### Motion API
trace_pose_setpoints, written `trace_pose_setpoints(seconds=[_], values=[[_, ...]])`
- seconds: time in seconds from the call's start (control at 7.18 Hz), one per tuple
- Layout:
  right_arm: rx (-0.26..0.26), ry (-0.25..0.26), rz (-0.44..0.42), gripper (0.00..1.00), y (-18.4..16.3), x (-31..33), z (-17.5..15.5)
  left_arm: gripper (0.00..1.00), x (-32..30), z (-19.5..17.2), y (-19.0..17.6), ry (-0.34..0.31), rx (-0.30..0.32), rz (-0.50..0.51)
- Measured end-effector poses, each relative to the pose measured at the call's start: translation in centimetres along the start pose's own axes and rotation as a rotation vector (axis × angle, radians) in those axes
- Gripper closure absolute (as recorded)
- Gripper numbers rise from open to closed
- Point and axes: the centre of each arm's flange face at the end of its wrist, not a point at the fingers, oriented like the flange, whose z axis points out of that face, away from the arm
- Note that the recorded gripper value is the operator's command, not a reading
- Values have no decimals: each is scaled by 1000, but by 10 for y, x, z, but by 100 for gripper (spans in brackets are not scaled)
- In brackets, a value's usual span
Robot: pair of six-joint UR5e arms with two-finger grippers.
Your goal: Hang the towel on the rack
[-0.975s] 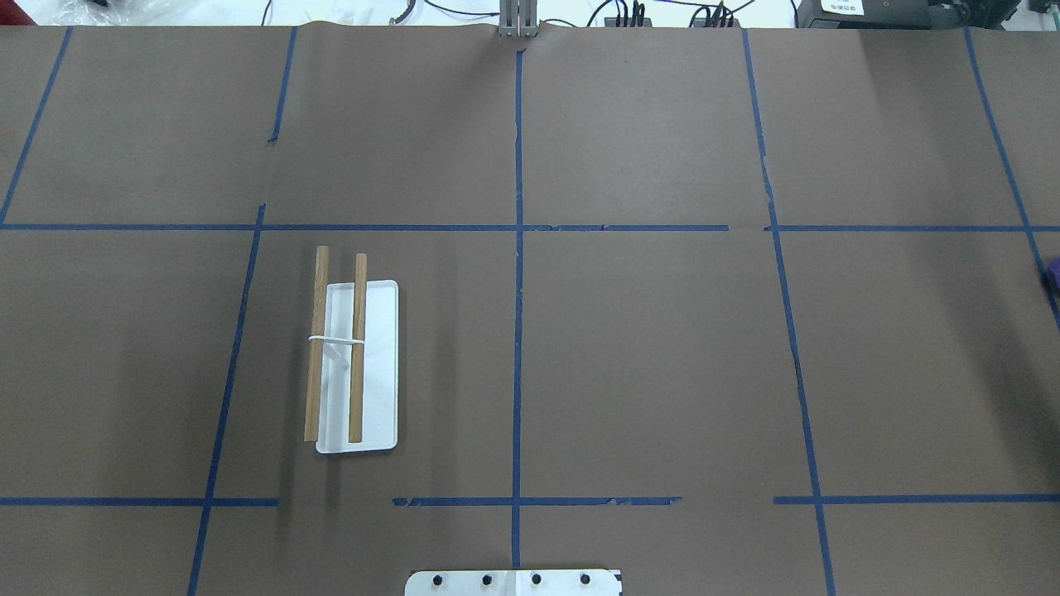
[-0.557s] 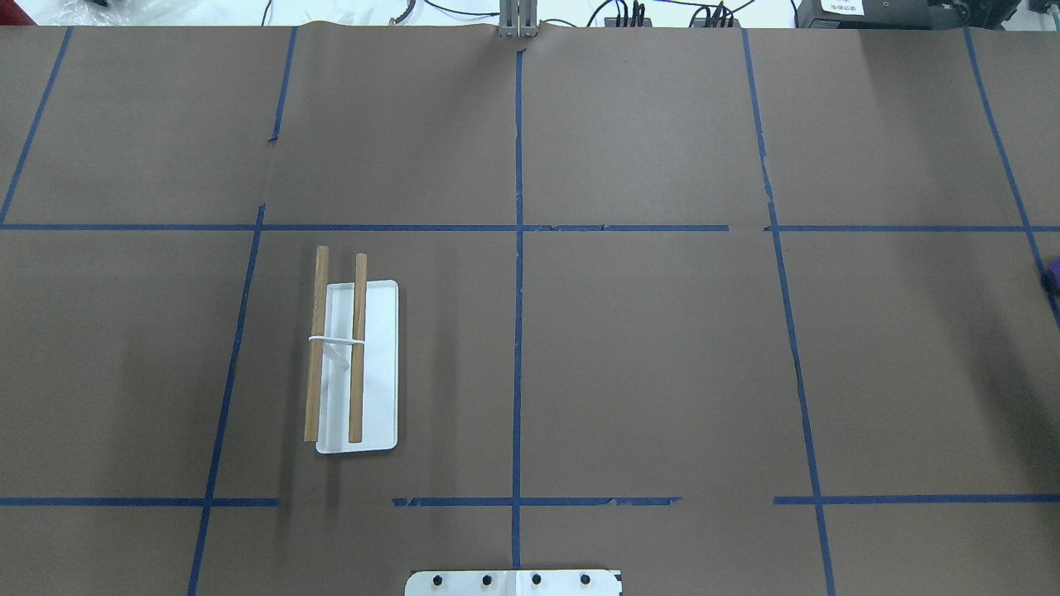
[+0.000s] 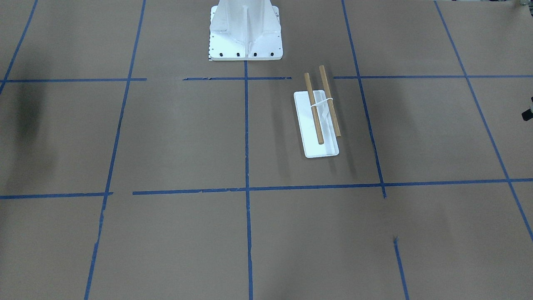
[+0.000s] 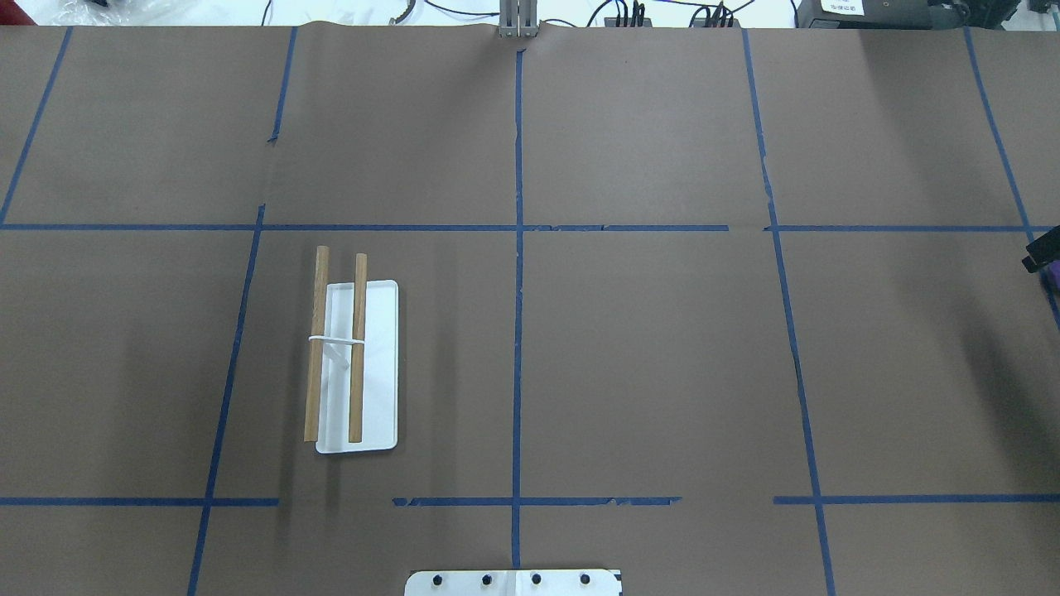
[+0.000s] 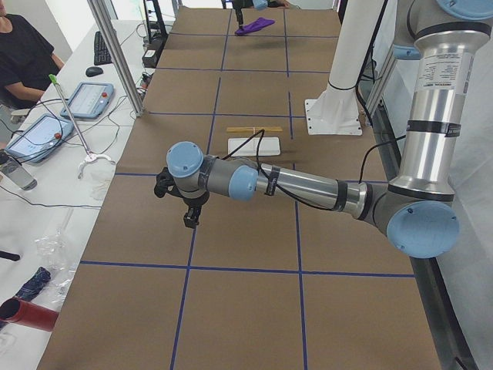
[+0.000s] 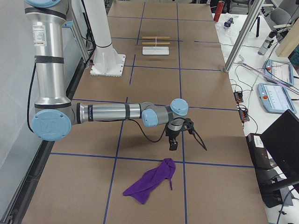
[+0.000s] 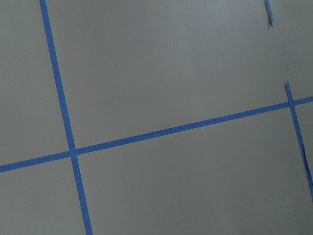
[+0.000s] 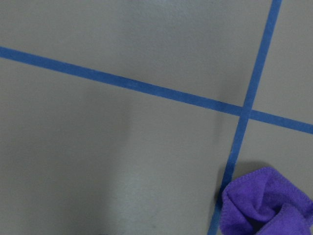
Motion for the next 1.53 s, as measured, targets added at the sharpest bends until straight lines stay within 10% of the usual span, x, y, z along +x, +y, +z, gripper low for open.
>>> trace_pose_setpoints(seconds=[0.42, 0.56, 0.84, 1.53], values=[[20, 20, -17, 18, 11, 42, 55, 0, 1, -1, -1, 1, 8, 12], [22, 21, -17, 61, 14, 47, 63, 0, 1, -1, -1, 1, 10, 14], [15, 19, -9, 100, 17, 53, 70, 0, 4, -3, -1, 2, 13, 17], [39, -43, -25, 100, 10, 36, 53, 0, 9, -4, -1, 43, 14, 20]])
